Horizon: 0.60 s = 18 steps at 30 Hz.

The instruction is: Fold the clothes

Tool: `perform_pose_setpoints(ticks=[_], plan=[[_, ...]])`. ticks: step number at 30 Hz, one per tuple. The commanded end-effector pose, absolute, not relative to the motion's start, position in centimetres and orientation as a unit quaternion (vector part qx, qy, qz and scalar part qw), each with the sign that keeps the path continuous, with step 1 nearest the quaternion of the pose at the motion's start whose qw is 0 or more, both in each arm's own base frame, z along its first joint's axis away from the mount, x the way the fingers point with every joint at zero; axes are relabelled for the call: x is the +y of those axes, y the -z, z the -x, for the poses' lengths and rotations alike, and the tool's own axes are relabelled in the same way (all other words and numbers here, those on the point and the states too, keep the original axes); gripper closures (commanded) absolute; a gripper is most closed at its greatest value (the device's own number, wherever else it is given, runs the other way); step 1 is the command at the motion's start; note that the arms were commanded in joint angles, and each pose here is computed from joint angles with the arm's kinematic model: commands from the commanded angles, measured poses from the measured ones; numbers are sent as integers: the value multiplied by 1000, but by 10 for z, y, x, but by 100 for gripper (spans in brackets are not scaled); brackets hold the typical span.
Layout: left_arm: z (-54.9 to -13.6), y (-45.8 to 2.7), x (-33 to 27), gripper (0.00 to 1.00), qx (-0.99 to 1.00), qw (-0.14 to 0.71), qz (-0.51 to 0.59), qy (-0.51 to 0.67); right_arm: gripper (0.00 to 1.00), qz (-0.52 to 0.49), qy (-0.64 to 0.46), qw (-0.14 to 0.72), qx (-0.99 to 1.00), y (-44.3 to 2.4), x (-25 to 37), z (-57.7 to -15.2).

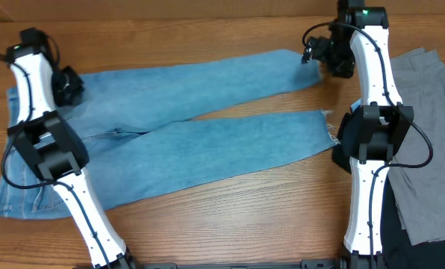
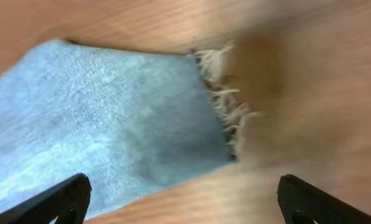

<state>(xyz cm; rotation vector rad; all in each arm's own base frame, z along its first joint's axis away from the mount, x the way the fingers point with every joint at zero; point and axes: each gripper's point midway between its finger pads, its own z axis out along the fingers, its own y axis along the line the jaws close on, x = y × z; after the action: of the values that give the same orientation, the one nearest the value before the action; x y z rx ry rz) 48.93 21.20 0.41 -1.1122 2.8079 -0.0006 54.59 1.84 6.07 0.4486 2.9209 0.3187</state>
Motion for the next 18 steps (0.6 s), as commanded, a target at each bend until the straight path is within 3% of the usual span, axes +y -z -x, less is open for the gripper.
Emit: perform_pose_setpoints(ticks=[1, 3, 5, 6, 7, 9, 10, 12, 15, 18], plan=[[-462, 48, 231, 55, 922, 4, 385, -37, 0, -117, -153, 149, 970, -101, 40, -567], [-463, 48, 231, 51, 922, 6, 384, -37, 0, -107, -166, 171, 965, -106, 47, -578], [-465, 48, 228, 40, 923, 7, 383, -29, 3, -94, -185, 190, 960, -109, 59, -588], [-466, 48, 226, 32, 923, 8, 383, -24, 9, -87, -195, 200, 956, -111, 65, -593], [-468, 48, 223, 31, 924, 9, 383, -16, 26, -76, -204, 211, 953, -110, 75, -599], [-468, 48, 221, 30, 924, 9, 383, -10, 37, -65, -207, 224, 950, -107, 88, -606], [-468, 48, 221, 29, 924, 8, 383, -9, 37, -64, -206, 227, 950, -104, 92, -608], [-468, 48, 221, 3, 926, 7, 377, -9, 40, -68, -196, 229, 951, -96, 99, -610], [-468, 48, 221, 0, 926, 7, 376, -9, 59, -74, -177, 224, 955, -79, 99, -610], [-469, 48, 219, 0, 926, 7, 377, -2, 70, -113, -136, 207, 962, -58, 84, -604]])
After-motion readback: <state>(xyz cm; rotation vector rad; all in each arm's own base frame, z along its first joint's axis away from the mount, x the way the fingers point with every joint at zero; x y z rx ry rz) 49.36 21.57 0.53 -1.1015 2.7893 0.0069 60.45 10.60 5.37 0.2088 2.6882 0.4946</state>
